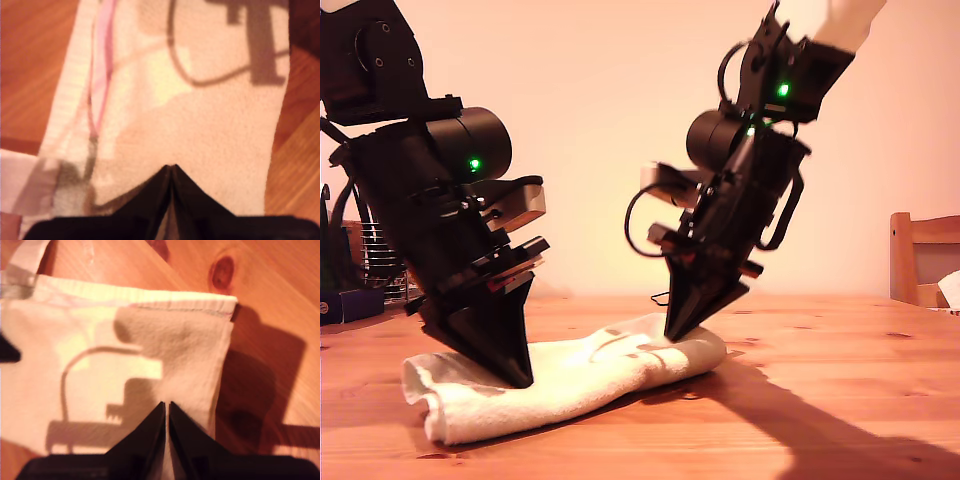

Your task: Fold the tea towel in front of you. After folding it, place it to the right side.

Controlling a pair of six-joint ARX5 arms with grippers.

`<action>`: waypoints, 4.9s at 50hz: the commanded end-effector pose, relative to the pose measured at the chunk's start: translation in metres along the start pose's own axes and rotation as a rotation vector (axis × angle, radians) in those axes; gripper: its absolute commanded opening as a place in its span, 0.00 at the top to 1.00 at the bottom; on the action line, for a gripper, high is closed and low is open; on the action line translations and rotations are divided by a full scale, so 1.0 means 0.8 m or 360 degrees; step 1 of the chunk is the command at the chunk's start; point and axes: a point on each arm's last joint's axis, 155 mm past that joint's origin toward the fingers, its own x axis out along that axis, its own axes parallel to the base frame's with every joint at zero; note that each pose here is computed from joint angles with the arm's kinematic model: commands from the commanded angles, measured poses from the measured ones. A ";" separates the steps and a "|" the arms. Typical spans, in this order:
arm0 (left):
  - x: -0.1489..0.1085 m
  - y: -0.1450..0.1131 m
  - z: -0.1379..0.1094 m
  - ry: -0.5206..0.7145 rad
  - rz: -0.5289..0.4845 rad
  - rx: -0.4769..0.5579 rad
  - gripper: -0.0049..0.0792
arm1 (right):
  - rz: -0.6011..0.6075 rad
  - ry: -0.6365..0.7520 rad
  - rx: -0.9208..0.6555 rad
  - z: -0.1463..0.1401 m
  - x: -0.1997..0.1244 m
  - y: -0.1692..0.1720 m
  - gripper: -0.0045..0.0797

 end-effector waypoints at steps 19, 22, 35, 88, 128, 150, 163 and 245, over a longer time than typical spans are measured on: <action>0.007 -0.035 -0.008 0.0042 -0.0215 -0.0167 0.97 | 0.0017 -0.0007 -0.0031 -0.004 0.056 -0.004 0.96; 0.008 -0.043 -0.007 0.0039 -0.0243 -0.0162 0.97 | 0.0006 -0.0040 -0.0042 0.002 0.056 -0.006 0.96; 0.016 -0.075 0.002 0.0013 -0.0297 -0.0108 0.97 | -0.0008 -0.0182 -0.0057 0.035 0.059 0.002 0.96; -0.029 0.033 -0.002 0.0021 0.0493 0.0054 0.97 | 0.0011 -0.0126 -0.0059 0.024 0.064 0.008 0.96; 0.021 -0.023 -0.053 0.0280 0.0068 -0.0157 0.97 | 0.0031 -0.0123 -0.0056 0.023 0.064 0.011 0.96; 0.033 -0.086 -0.019 0.0124 -0.0168 -0.0129 0.97 | 0.0062 -0.0188 -0.0061 0.036 0.063 0.017 0.96; 0.028 -0.088 -0.003 0.0045 -0.0174 -0.0062 0.97 | 0.0040 -0.0281 -0.0060 0.060 0.036 0.019 0.96; 0.025 -0.017 0.048 -0.0257 -0.0169 0.0191 0.97 | -0.0529 -0.0344 -0.1290 -0.056 -0.035 0.136 0.96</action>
